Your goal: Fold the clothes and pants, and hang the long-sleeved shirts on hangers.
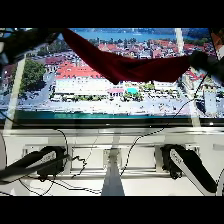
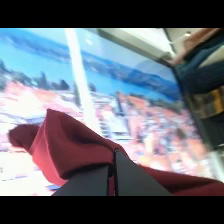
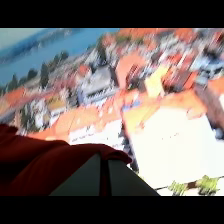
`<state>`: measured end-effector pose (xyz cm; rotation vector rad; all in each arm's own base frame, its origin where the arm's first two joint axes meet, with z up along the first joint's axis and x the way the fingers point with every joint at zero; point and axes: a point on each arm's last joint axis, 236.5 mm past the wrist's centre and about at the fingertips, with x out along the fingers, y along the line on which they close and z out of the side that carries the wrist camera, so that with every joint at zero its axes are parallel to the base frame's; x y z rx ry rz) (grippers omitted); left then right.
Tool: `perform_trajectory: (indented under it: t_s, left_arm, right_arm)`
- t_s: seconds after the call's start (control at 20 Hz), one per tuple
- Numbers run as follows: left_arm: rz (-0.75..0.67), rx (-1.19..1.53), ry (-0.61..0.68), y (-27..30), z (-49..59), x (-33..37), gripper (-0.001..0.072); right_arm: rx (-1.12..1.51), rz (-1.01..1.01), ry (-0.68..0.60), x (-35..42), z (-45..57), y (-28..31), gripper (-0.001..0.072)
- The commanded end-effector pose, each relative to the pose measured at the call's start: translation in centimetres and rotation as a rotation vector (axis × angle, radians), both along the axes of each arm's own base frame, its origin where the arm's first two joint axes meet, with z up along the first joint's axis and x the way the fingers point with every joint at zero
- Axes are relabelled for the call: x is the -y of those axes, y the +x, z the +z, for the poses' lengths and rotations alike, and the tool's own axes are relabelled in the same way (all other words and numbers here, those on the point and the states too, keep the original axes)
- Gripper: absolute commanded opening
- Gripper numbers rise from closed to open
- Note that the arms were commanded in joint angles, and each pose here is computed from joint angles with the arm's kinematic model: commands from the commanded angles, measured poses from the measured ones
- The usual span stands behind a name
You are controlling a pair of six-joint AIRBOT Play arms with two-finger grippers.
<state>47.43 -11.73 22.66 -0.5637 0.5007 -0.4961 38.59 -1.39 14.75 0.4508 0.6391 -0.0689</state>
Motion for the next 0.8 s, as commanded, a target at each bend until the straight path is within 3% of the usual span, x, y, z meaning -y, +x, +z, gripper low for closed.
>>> perform_trajectory:
  t_s: [0.0,0.15,0.35,0.4,0.5,0.75]
  left_arm:
    - [-0.059,-0.055,0.223,-2.8,-2.2,-1.9,0.0019]
    - [-0.148,-0.246,0.424,-5.4,-8.4,-3.7,0.002]
    - [-0.208,-0.493,0.45,-7.5,-14.3,-4.6,0.002]
    - [-0.24,-0.542,0.442,-8.0,-15.5,-4.3,0.002]
    - [-0.289,-0.627,0.432,-8.7,-17.8,-3.9,0.0019]
    - [-0.331,-0.707,0.416,-8.9,-20.8,-3.3,0.002]
  right_arm:
    - [-0.162,0.088,0.1,-4.1,-4.4,-5.9,0.0014]
    - [-0.302,0.157,0.112,-6.4,-9.1,-9.9,0.0014]
    - [-0.404,0.151,0.05,-5.2,-12.9,-11.4,0.0019]
    - [-0.409,0.145,0.012,-4.5,-13.1,-11.5,0.0119]
    - [-0.4,0.141,-0.04,-3.5,-13.1,-11.2,0.0575]
    - [-0.359,0.209,-0.097,-3.7,-12.8,-10.7,0.0587]
